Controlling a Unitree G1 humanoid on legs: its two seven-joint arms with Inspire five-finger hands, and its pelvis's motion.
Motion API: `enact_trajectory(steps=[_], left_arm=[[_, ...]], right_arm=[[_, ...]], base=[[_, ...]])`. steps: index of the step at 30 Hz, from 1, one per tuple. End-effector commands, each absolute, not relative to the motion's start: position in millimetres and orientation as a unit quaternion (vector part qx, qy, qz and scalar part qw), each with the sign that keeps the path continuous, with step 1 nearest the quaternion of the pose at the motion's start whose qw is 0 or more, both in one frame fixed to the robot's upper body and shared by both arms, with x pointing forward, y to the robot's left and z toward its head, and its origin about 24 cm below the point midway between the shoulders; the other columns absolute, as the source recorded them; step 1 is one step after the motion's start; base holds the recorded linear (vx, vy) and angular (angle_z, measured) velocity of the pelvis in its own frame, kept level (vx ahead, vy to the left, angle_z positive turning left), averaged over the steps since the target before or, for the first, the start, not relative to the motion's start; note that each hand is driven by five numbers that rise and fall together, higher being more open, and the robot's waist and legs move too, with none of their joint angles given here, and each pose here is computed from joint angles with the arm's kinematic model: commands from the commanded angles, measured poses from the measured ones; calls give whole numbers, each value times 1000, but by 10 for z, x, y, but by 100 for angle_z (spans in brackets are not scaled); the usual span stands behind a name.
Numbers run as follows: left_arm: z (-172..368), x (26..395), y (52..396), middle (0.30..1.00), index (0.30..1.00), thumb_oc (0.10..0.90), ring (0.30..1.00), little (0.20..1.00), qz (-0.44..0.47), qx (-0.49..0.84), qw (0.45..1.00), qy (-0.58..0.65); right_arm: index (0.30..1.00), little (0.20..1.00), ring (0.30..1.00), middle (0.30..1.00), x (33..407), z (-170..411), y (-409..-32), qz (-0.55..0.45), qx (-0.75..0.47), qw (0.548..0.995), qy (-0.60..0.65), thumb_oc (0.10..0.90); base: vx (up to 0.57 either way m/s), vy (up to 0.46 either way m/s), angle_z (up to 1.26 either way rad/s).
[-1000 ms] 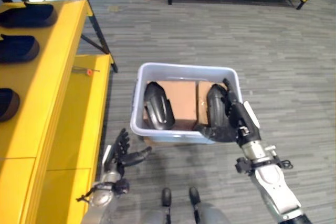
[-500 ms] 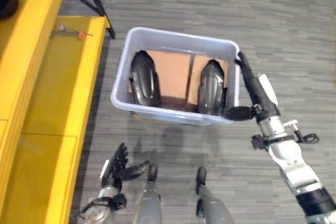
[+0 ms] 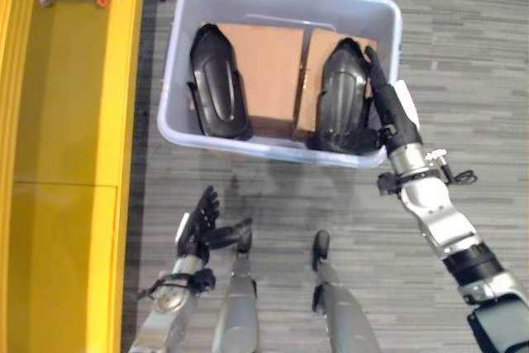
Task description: Move parts from the plastic box to the shelf.
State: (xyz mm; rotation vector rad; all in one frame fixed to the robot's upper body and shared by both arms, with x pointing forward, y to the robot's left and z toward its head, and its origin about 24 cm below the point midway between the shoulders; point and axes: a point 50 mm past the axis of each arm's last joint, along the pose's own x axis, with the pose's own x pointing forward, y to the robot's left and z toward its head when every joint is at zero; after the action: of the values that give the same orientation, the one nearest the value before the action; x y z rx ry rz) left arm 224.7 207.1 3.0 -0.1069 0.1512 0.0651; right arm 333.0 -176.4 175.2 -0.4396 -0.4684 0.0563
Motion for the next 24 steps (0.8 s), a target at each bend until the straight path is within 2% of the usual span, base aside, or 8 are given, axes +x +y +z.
enact_trajectory(steps=[1, 12, 16, 24], left_arm=[[158, 2181, 2135, 1000, 1000, 900, 1000, 1000, 29, -52, 997, 39], [179, 2214, 2117, 1000, 1000, 900, 1000, 1000, 32, -55, 997, 35], [170, 2237, 2080, 1000, 1000, 900, 1000, 1000, 35, -68, 996, 39], [188, 2287, 2016, 1000, 1000, 900, 1000, 1000, 34, -81, 996, 35]], right_arm=[[1000, 1000, 1000, 1000, 3301, 2211, -1650, 22, -163, 928, -334, 900], [1000, 1000, 1000, 1000, 3435, 2251, -1654, -8, -93, 943, -320, 900], [1000, 1000, 1000, 1000, 3572, 2300, -1670, -38, 12, 952, -302, 900], [1000, 1000, 1000, 1000, 3743, 2473, -1696, -83, 54, 951, -294, 900]], base=[[7, 7, 7], [3, 13, 3], [0, 0, 0], [2, 1, 0]])
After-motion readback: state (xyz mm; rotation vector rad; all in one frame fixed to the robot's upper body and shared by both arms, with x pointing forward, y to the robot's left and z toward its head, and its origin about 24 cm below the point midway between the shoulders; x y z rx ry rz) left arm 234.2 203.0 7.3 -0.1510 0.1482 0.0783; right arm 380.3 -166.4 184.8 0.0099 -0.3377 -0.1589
